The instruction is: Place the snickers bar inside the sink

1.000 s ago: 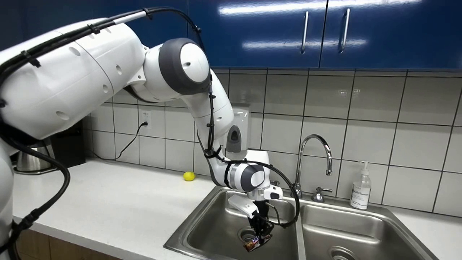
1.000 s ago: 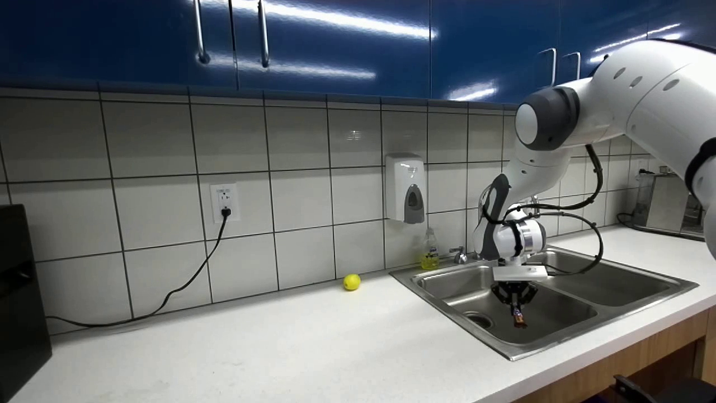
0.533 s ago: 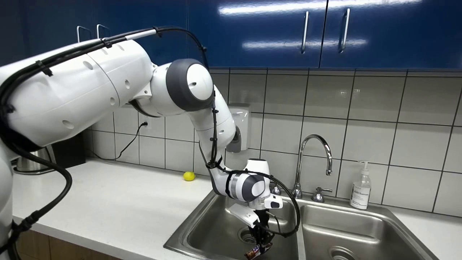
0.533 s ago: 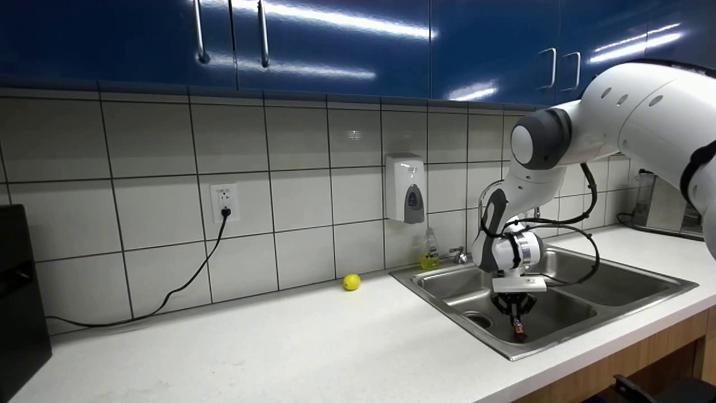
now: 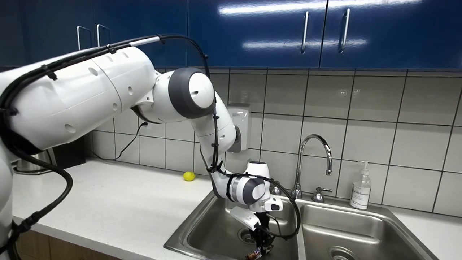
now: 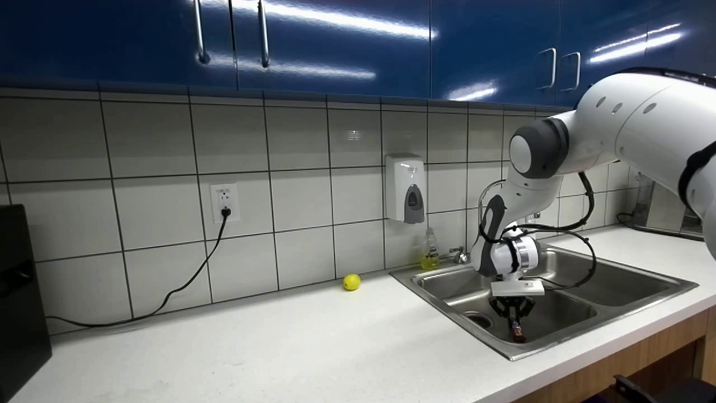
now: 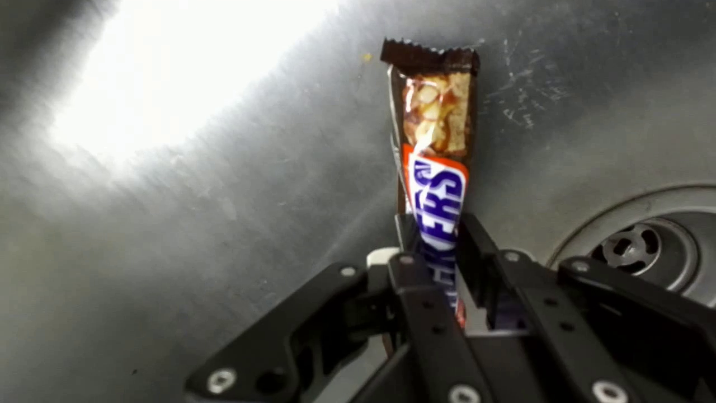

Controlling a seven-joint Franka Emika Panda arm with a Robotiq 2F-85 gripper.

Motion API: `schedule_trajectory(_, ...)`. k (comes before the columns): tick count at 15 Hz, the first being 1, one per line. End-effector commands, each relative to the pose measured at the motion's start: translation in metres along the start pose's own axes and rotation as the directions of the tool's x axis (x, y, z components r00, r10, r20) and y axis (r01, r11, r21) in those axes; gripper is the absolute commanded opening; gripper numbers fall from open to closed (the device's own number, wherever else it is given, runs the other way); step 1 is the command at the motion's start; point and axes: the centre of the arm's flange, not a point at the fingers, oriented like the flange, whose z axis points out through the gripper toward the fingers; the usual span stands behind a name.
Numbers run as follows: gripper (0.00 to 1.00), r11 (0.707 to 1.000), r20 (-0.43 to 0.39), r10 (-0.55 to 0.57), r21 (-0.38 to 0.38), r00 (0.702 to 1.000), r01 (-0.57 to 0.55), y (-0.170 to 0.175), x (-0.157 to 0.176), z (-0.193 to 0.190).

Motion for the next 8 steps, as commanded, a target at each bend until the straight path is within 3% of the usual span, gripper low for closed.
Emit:
schedule_trajectory(1,0.57,1.0,0.001,-0.014,0.02,1.0,0.014,0.004,0.011,0.0)
schedule_trajectory(6,0.95,0.999,-0.02,-0.043,0.023,0.999,0.044,0.002,0.011,-0.017)
schedule_trajectory(8,1.0,0.998,-0.038,-0.069,0.013,0.997,0.069,-0.001,0.012,-0.029)
